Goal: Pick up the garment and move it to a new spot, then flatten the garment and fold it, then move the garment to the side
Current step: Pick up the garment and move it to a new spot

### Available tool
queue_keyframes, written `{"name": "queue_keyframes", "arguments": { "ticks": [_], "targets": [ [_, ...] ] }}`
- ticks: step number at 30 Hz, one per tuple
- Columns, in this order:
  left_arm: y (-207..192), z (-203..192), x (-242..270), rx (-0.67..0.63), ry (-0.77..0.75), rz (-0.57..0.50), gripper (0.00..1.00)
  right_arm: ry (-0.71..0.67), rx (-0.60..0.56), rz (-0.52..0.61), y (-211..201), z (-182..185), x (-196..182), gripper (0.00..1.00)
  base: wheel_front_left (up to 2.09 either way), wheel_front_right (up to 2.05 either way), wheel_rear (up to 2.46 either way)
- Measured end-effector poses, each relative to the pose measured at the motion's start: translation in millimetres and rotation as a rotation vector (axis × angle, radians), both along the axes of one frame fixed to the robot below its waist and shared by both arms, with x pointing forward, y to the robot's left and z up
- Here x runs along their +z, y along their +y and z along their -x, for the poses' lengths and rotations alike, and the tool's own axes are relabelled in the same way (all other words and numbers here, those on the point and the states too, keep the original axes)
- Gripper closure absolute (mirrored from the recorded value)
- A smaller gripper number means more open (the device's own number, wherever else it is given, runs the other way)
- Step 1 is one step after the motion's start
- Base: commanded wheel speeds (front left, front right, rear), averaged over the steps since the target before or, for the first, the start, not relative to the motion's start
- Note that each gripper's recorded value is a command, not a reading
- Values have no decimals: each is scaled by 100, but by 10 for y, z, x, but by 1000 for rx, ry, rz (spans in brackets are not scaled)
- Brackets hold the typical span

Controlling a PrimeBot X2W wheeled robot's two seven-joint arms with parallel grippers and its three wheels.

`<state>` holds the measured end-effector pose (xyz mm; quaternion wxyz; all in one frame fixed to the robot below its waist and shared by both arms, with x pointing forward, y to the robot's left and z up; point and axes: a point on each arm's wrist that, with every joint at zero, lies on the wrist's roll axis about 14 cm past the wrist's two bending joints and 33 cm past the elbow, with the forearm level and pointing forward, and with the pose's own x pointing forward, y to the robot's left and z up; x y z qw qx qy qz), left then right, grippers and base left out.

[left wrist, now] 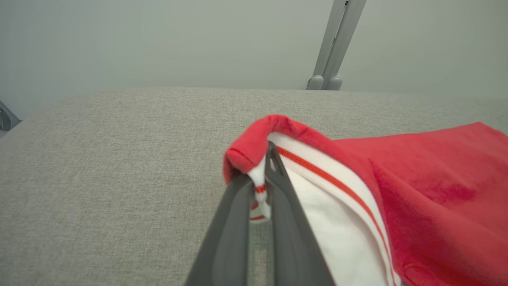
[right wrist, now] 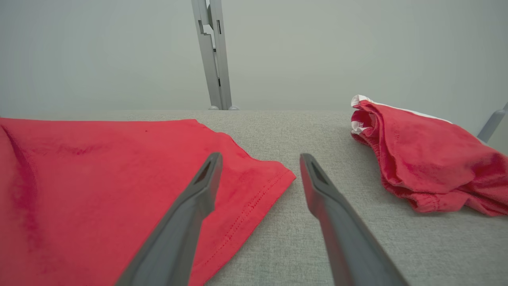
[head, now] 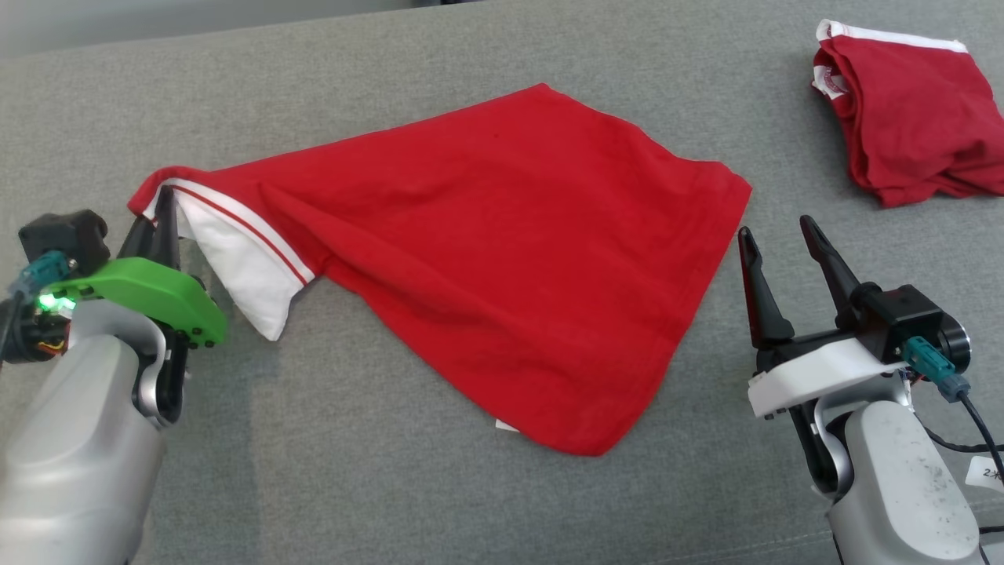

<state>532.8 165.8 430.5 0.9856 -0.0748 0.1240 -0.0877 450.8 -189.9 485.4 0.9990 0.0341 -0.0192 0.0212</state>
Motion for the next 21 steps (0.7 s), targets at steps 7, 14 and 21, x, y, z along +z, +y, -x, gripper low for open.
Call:
{"name": "queue_keyframes", "arguments": {
  "ticks": [7,14,21],
  "targets": [
    [-62,131,23,-5,-8,59,0,-10,18,8,64,-14,42,0,0,0,0],
    [-126,314,248,-25,-84,81,0,-35,20,16,76,49,156,0,0,0,0],
    [-222,686,404,-34,-147,108,0,-57,15,16,68,188,262,0,0,0,0]
  ]
}}
